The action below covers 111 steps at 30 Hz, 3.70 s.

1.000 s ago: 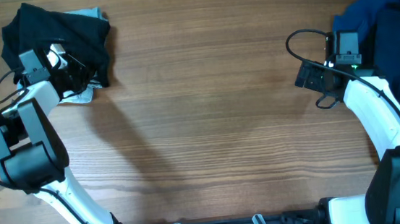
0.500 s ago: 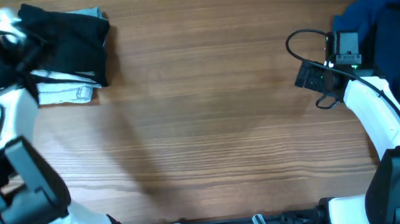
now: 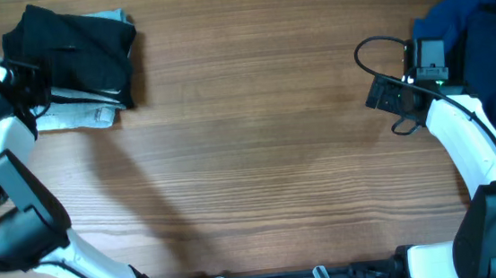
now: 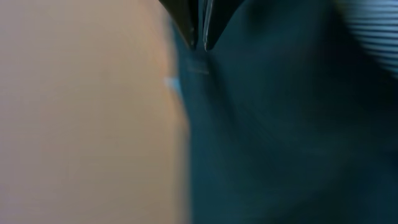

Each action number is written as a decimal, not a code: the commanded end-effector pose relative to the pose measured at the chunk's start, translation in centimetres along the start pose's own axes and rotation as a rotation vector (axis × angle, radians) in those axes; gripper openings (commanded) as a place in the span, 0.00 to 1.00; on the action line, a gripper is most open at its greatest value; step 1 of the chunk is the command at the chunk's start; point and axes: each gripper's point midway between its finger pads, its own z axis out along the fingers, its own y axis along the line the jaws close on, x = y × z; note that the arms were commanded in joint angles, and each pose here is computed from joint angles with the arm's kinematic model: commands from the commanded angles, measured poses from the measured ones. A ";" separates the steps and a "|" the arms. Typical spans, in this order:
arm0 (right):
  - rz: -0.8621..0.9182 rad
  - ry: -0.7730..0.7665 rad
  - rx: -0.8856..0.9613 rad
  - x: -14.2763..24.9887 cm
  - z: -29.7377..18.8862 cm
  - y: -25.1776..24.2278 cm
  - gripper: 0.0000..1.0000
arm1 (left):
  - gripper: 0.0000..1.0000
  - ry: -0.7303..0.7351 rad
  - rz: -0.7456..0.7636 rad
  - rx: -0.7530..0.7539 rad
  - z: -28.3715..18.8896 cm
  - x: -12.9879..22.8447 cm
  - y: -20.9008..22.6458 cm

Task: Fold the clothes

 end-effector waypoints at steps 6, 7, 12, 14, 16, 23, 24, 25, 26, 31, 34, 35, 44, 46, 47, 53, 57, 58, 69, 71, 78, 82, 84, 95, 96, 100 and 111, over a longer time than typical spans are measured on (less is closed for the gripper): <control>0.004 -0.024 0.011 -0.6 -0.4 -0.2 1.00 | 0.04 0.001 -0.132 -0.246 1.5 0.2 11.8; 0.004 -0.024 0.011 -0.6 -0.4 -0.2 1.00 | 0.04 0.019 -0.110 -0.232 1.5 0.5 11.5; 0.004 -0.024 0.011 -0.6 -0.4 -0.2 1.00 | 0.04 0.019 -0.041 -0.134 0.2 -0.3 6.8; 0.004 -0.024 0.011 -0.6 -0.4 -0.2 1.00 | 0.04 -0.001 -0.001 -0.056 -1.5 -1.2 2.7; 0.004 -0.024 0.011 -0.6 -0.4 -0.2 1.00 | 0.04 -0.019 0.056 0.033 -3.9 -1.7 -2.1; 0.004 -0.024 0.011 -0.6 -0.4 -0.2 1.00 | 0.04 -0.078 0.184 0.178 -11.8 -0.3 -12.9; 0.004 -0.024 0.011 -0.6 -0.4 -0.2 1.00 | 0.05 -0.082 0.195 0.189 -12.5 0.0 -13.8; 0.004 -0.024 0.011 -0.6 -0.4 -0.2 1.00 | 0.07 -0.086 0.203 0.196 -13.1 0.2 -14.4; 0.004 -0.024 0.011 -0.6 -0.4 -0.2 1.00 | 0.15 -0.088 0.215 0.200 -13.6 0.5 -14.9; 0.004 -0.024 0.011 -0.6 -0.4 -0.2 1.00 | 0.96 -0.057 0.178 0.154 -13.8 1.3 -13.8; 0.004 -0.024 0.011 -0.6 -0.4 -0.2 1.00 | 1.00 -0.037 0.129 0.082 -13.5 1.8 -12.0; 0.004 -0.024 0.011 -0.6 -0.4 -0.2 1.00 | 1.00 -0.018 0.099 0.040 -13.5 2.3 -11.0; 0.004 -0.024 0.011 -0.6 -0.4 -0.2 1.00 | 1.00 0.037 0.041 -0.031 -13.5 3.6 -9.1; 0.004 -0.024 0.011 -0.6 -0.4 -0.2 1.00 | 1.00 0.036 0.041 -0.031 -13.5 3.6 -9.1; 0.004 -0.024 0.011 -0.6 -0.4 -0.2 1.00 | 1.00 0.036 0.041 -0.031 -13.5 3.6 -9.1; 0.008 -0.047 -0.001 -1.0 -1.2 -0.1 1.00 | 1.00 0.036 0.041 -0.031 -13.5 3.6 -9.1; 0.029 -0.229 -0.065 -3.6 -7.3 0.2 1.00 | 1.00 0.036 0.041 -0.031 -13.5 3.6 -9.1; 0.039 -0.293 -0.087 -4.2 -9.5 0.1 1.00 | 1.00 0.036 0.041 -0.031 -13.5 3.6 -9.1; 0.126 -0.848 -0.270 -3.4 -29.2 -3.2 1.00 | 1.00 0.036 0.041 -0.031 -13.5 3.6 -9.1; 0.138 -0.914 -0.294 -1.8 -31.7 -4.1 1.00 | 1.00 0.036 0.041 -0.031 -13.5 3.6 -9.1; 0.125 -1.029 -0.390 3.9 -34.7 -5.3 1.00 | 1.00 0.036 0.041 -0.031 -13.5 3.6 -9.1; 0.156 -1.019 -0.413 5.4 -32.3 -5.4 1.00 | 1.00 0.036 0.041 -0.031 -13.5 3.6 -9.1; 0.192 -0.997 -0.429 5.5 -30.2 -5.1 1.00 | 1.00 0.036 0.041 -0.031 -13.5 3.6 -9.1; 0.320 -1.096 -0.642 4.0 -21.9 -2.1 1.00 | 1.00 0.036 0.041 -0.031 -13.5 3.6 -9.1; 0.309 -1.106 -0.647 4.0 -21.7 -1.9 1.00 | 1.00 0.036 0.041 -0.031 -13.5 3.6 -9.1; 0.237 -1.179 -0.646 3.8 -21.0 -1.3 1.00 | 1.00 0.036 0.041 -0.031 -13.5 3.6 -9.1; -0.057 -1.178 -0.526 5.1 -17.5 0.3 0.99 | 1.00 0.036 0.041 -0.031 -13.5 3.6 -9.1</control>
